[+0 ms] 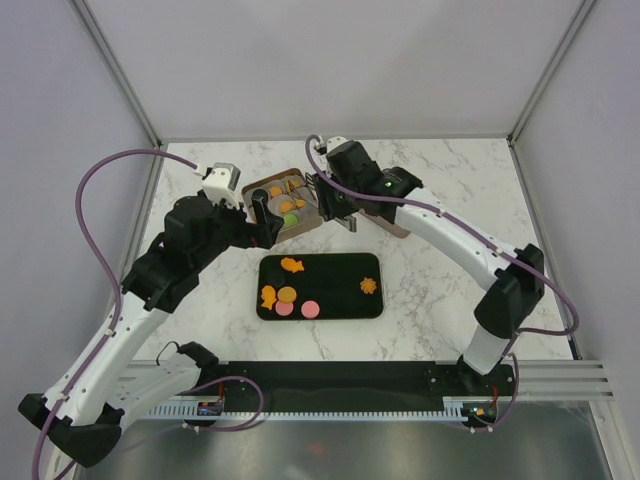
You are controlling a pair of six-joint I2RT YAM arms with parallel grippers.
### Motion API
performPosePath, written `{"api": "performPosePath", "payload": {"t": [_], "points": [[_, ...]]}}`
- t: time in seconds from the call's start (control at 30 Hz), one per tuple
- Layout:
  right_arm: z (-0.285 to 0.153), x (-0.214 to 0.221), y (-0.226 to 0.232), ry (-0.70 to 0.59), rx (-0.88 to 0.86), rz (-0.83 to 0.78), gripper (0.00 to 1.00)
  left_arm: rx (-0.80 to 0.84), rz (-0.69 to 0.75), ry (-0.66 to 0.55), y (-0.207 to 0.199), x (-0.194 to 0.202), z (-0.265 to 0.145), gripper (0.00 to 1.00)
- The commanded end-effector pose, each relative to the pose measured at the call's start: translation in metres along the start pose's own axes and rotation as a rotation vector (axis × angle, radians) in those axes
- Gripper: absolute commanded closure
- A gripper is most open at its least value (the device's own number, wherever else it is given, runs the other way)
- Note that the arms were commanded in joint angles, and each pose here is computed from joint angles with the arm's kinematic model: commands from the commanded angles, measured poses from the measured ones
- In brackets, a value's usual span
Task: Pack the cookies
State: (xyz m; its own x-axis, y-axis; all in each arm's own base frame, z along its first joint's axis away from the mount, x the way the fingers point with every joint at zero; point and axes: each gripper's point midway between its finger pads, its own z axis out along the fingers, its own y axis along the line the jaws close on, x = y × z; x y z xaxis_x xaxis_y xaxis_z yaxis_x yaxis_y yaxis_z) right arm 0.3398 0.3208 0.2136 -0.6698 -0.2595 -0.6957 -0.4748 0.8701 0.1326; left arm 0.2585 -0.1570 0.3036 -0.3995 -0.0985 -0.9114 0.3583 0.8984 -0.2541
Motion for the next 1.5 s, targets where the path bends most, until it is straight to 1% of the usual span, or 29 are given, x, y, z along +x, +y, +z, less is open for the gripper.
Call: {"api": "performPosePath", "payload": {"t": [0.0,0.07,0.17,0.3,0.5,0.6,0.83,1.0,1.27,1.47], "points": [[-0.047,-0.024,0.003,-0.117,-0.034,0.008,0.48,0.025,-0.040,-0.066,-0.008,-0.025,-0.011,0.00],[-0.053,-0.017,0.005,-0.110,-0.060,0.014,0.49,0.025,-0.051,-0.065,-0.008,-0.025,-0.011,0.00],[-0.065,0.005,0.009,-0.077,-0.113,0.011,0.49,0.030,-0.060,-0.063,-0.009,-0.024,-0.011,0.00],[-0.076,0.046,0.011,-0.027,-0.133,-0.002,0.49,0.028,-0.061,-0.066,-0.009,-0.026,-0.011,0.00],[-0.085,0.111,0.054,0.088,-0.246,-0.087,0.47,0.020,-0.051,-0.063,-0.008,-0.026,-0.010,0.00],[-0.083,0.129,0.067,0.123,-0.278,-0.106,0.47,0.018,-0.050,-0.059,-0.007,-0.025,-0.009,0.00],[-0.068,0.152,0.085,0.186,-0.294,-0.152,0.44,0.019,-0.051,-0.059,-0.007,-0.024,-0.010,0.00],[-0.057,0.156,0.091,0.201,-0.290,-0.166,0.41,0.020,-0.050,-0.054,-0.007,-0.022,-0.009,0.00],[-0.042,0.162,0.090,0.222,-0.254,-0.178,0.41,0.021,-0.048,-0.052,-0.007,-0.021,-0.010,0.00],[-0.034,0.167,0.092,0.241,-0.249,-0.185,0.43,0.019,-0.043,-0.051,-0.006,-0.021,-0.011,0.00]]}}
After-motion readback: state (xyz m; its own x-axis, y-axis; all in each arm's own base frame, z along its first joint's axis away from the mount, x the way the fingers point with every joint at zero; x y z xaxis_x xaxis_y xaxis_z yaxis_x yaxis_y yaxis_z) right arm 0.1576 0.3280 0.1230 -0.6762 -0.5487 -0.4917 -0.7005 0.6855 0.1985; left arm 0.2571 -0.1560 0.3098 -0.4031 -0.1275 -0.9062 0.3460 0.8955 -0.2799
